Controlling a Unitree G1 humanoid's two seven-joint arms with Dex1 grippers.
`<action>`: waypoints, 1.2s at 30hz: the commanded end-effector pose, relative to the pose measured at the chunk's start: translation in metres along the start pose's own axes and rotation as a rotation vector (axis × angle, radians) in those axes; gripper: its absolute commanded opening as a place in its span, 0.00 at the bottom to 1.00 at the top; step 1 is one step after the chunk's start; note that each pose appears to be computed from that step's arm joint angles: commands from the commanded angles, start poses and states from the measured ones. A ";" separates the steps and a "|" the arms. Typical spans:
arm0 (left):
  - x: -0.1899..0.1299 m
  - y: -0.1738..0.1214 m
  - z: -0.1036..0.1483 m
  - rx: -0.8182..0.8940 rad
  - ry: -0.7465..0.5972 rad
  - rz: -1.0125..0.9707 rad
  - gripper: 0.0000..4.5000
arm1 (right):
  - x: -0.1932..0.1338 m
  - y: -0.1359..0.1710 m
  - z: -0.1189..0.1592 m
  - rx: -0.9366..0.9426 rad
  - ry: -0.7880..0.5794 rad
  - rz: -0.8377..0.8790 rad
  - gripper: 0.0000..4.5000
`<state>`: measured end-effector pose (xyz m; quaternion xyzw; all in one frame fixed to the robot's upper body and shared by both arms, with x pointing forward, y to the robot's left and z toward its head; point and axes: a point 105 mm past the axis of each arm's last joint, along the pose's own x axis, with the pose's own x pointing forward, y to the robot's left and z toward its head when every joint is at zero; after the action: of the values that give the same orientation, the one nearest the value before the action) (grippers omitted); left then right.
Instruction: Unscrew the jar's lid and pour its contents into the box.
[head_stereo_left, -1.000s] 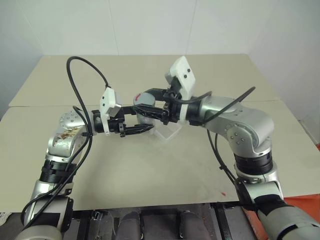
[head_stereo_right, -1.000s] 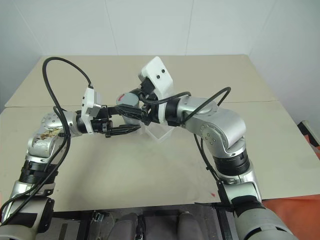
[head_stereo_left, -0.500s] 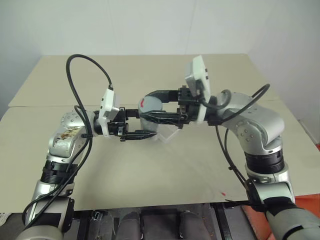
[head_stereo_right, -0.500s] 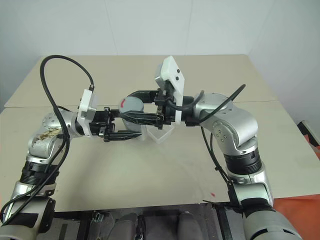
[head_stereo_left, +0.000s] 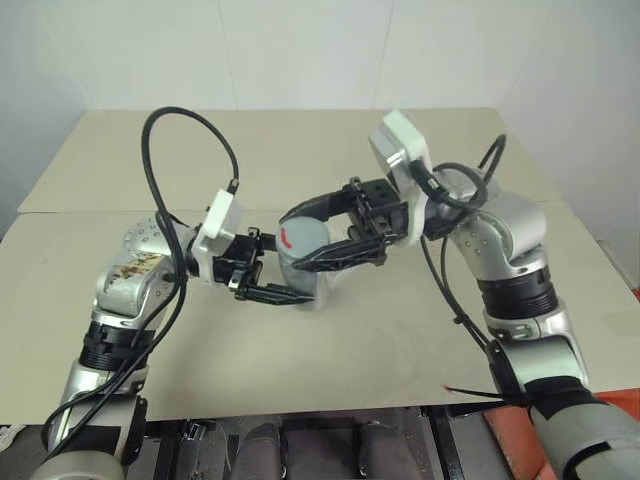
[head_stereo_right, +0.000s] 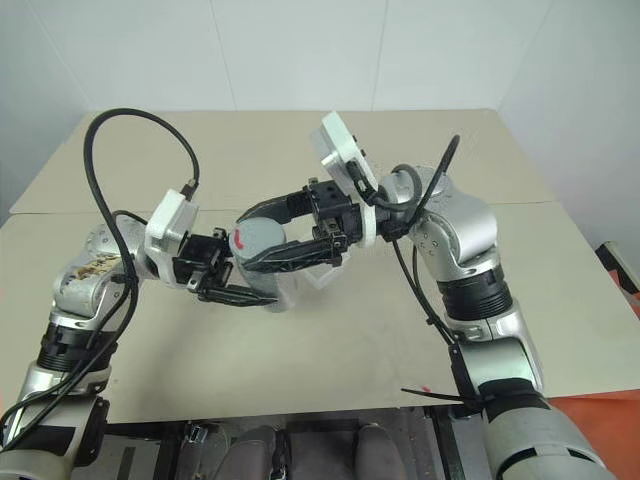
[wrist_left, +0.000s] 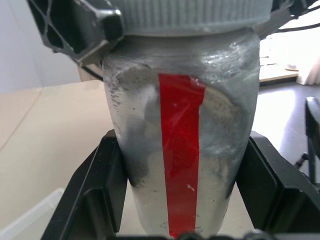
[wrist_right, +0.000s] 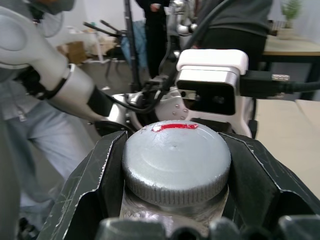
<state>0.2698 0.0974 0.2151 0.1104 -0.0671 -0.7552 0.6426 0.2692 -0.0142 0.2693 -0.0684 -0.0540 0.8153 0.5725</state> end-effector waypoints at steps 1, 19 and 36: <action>0.007 -0.004 0.025 0.102 -0.053 -0.044 0.61 | 0.016 0.005 -0.010 0.006 0.043 0.081 0.62; -0.035 0.021 -0.002 0.026 0.074 0.309 0.61 | -0.032 -0.002 -0.009 -0.041 -0.036 -0.436 0.99; -0.015 0.076 -0.019 -0.016 0.061 0.909 0.61 | -0.018 -0.036 0.006 -0.022 0.024 -0.988 0.99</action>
<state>0.3512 0.1001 0.2037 0.0780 -0.0633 -0.4089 0.9070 0.3092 -0.0170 0.2688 -0.0399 -0.0575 0.4642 0.8830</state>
